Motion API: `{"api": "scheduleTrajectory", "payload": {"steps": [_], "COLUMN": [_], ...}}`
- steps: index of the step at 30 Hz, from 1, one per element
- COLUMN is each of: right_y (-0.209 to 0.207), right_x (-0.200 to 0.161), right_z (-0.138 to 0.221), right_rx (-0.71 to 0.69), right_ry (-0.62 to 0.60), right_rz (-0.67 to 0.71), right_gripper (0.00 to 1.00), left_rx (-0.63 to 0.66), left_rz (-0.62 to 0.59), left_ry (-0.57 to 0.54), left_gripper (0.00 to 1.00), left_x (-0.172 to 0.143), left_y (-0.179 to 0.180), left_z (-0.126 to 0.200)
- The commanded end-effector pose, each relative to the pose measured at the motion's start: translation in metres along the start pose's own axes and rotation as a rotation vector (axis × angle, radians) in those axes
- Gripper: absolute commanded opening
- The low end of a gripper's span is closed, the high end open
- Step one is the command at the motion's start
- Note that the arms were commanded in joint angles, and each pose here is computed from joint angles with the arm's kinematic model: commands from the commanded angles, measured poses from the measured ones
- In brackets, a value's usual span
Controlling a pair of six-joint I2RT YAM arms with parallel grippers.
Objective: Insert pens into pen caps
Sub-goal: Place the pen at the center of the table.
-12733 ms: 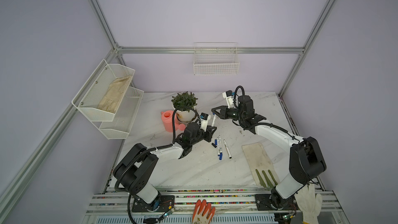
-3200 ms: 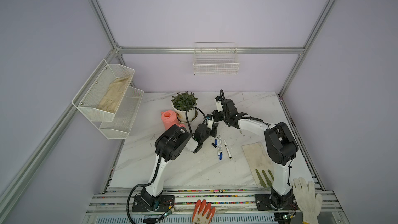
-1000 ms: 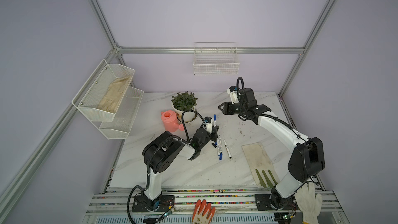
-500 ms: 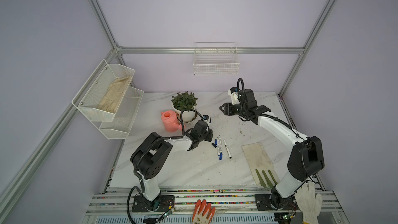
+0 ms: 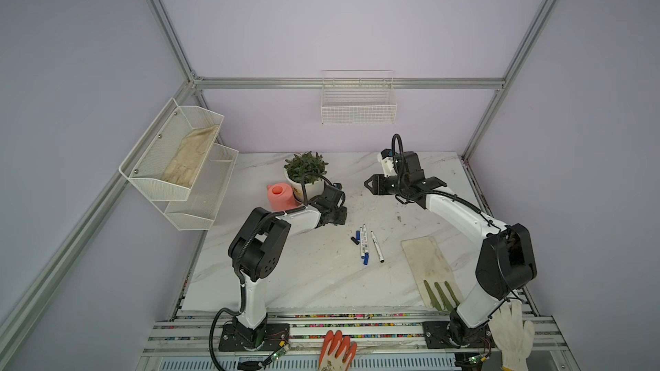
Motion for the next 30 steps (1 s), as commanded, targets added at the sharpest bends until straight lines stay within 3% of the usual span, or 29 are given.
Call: {"api": "scheduleTrajectory", "payload": {"steps": [1, 7, 21, 24, 26, 30], "right_y": [-0.002, -0.003, -0.004, -0.005, -0.005, -0.007], "right_x": [0.000, -0.001, -0.001, -0.001, 0.000, -0.003], "right_z": [-0.002, 0.000, 0.006, 0.004, 0.004, 0.004], "right_rx": [-0.007, -0.013, -0.030, -0.036, -0.034, -0.047], "right_ry": [-0.010, -0.017, -0.034, -0.034, -0.033, -0.027], "right_rz": [0.011, 0.012, 0.012, 0.007, 0.005, -0.002], "right_gripper": [0.42, 0.42, 0.41, 0.43, 0.43, 0.44], "left_rx": [-0.009, 0.030, 0.095, 0.094, 0.089, 0.086], "left_rz": [-0.012, 0.013, 0.039, 0.028, 0.015, -0.004], "left_ry": [-0.019, 0.014, 0.044, 0.012, -0.024, -0.095], "left_gripper": [0.12, 0.19, 0.23, 0.31, 0.44, 0.47], "left_x": [0.027, 0.025, 0.021, 0.030, 0.039, 0.054], "left_y": [0.001, 0.011, 0.030, 0.029, 0.028, 0.025], "left_z": [0.008, -0.004, -0.017, -0.008, 0.002, 0.025]}}
Point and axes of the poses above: each gripper's point midway between its finger pads, its own z axis back along the fingers, its own y axis along the line the jaws close on, x = y × z, the point moved 6 cm from there along z, back along the fingers, and after that the axes turned 11 degrees about -z, right-handed, at the moved point
